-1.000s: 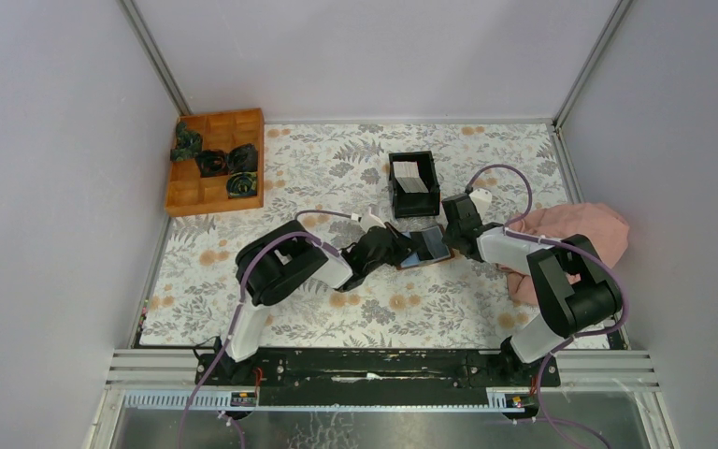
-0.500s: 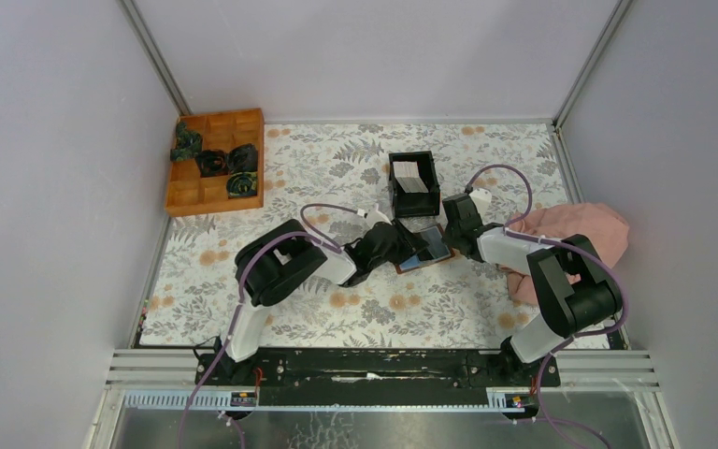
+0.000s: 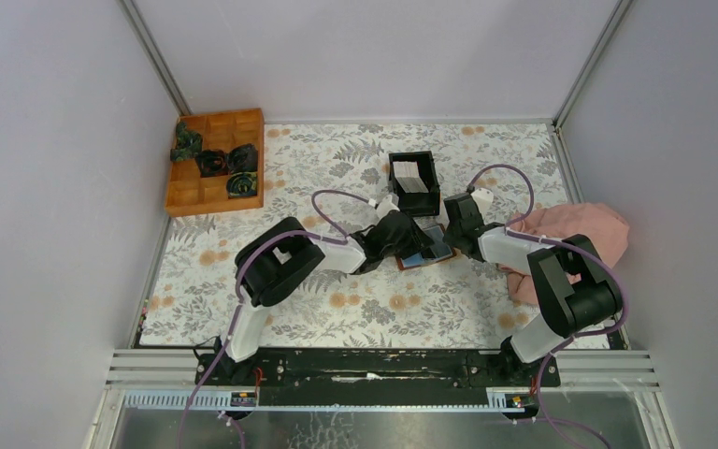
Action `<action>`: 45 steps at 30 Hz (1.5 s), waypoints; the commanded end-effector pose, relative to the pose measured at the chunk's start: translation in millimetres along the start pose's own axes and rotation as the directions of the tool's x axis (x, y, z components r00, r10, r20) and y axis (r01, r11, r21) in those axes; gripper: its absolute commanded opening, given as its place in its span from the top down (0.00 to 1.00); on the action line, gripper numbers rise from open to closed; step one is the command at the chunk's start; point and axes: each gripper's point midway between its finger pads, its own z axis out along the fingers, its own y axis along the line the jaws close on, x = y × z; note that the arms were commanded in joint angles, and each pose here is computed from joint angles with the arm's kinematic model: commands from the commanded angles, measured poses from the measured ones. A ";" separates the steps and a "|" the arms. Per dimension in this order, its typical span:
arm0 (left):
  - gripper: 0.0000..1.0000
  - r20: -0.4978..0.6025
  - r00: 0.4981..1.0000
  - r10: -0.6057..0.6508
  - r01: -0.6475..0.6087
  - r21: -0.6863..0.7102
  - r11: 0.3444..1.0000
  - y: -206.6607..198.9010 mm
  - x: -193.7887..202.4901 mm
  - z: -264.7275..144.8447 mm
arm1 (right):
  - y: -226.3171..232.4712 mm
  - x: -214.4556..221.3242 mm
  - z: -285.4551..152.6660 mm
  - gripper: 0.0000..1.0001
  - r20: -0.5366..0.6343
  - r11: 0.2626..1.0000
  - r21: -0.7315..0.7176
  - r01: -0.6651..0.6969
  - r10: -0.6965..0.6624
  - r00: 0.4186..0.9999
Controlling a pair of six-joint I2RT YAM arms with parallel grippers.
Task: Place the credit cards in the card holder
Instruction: Insert the credit card into the card holder.
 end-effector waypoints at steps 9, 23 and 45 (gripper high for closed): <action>0.56 -0.177 0.977 0.117 -0.156 -0.221 0.963 65.7 38.3 -19.9 | 8.2 31.7 -6.0 0.73 -0.112 0.998 -0.065 0.000 -0.008 0.994; 0.51 -0.215 0.968 0.127 -0.185 -0.277 0.943 84.8 40.7 -34.6 | 9.4 33.9 -4.5 0.73 -0.119 0.998 -0.071 0.000 -0.008 0.993; 0.38 -0.215 0.960 0.177 -0.232 -0.268 0.935 80.8 31.3 -53.4 | 12.4 35.6 -4.8 0.73 -0.125 0.996 -0.091 -0.001 -0.010 0.992</action>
